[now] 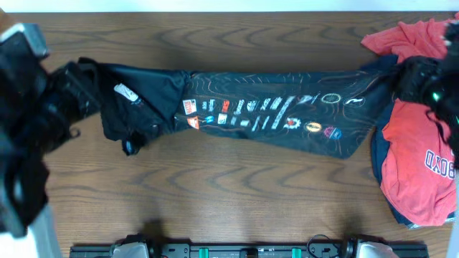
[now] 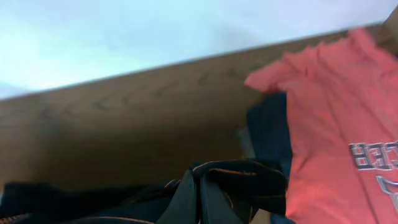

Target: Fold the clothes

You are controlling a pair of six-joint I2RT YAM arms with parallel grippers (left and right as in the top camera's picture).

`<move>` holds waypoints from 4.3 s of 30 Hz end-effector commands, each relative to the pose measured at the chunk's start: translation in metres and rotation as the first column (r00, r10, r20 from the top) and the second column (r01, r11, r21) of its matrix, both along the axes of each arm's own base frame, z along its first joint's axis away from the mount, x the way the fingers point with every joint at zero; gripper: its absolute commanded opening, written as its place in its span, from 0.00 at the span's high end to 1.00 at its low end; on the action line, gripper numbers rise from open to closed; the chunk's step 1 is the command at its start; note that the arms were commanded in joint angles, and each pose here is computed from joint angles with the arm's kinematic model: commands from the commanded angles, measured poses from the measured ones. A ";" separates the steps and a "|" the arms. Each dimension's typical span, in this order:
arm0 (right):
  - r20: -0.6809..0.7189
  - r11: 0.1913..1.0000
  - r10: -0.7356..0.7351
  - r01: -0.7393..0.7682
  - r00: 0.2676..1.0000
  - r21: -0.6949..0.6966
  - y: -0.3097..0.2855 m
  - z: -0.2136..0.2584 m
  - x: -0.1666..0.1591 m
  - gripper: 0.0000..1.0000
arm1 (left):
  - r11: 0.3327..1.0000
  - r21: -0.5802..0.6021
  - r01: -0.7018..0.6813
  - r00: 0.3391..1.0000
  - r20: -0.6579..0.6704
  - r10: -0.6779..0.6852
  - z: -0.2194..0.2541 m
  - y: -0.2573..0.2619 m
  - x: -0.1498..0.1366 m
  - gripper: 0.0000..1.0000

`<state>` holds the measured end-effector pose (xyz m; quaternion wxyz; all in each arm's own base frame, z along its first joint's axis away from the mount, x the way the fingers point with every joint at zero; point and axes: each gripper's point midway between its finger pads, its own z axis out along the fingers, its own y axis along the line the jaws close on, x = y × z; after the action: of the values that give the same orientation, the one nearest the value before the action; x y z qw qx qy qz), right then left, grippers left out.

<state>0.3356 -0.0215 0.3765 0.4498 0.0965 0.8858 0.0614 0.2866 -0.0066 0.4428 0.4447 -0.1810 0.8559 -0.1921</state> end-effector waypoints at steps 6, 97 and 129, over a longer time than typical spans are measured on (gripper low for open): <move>-0.129 0.997 0.071 -0.073 0.989 -0.009 0.006 -0.078 0.096 0.99 | 0.997 0.050 0.060 0.986 -0.161 -0.052 -0.076 0.019 0.111 0.94; -0.611 0.998 -0.040 0.060 0.791 0.012 -0.006 -0.309 0.043 0.38 | 0.990 -0.127 0.053 0.788 -0.604 -0.120 -0.364 0.015 0.079 0.17; -0.717 0.992 -0.124 0.089 0.686 -0.087 -0.018 -0.394 -0.031 0.99 | 0.999 0.035 0.003 0.657 -0.754 0.024 -0.444 0.037 0.015 0.94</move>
<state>0.3269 -0.0358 -0.0045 0.1103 0.1502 0.9824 -0.0112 0.3073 0.0285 0.0023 0.0651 -0.2382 0.9648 -0.0907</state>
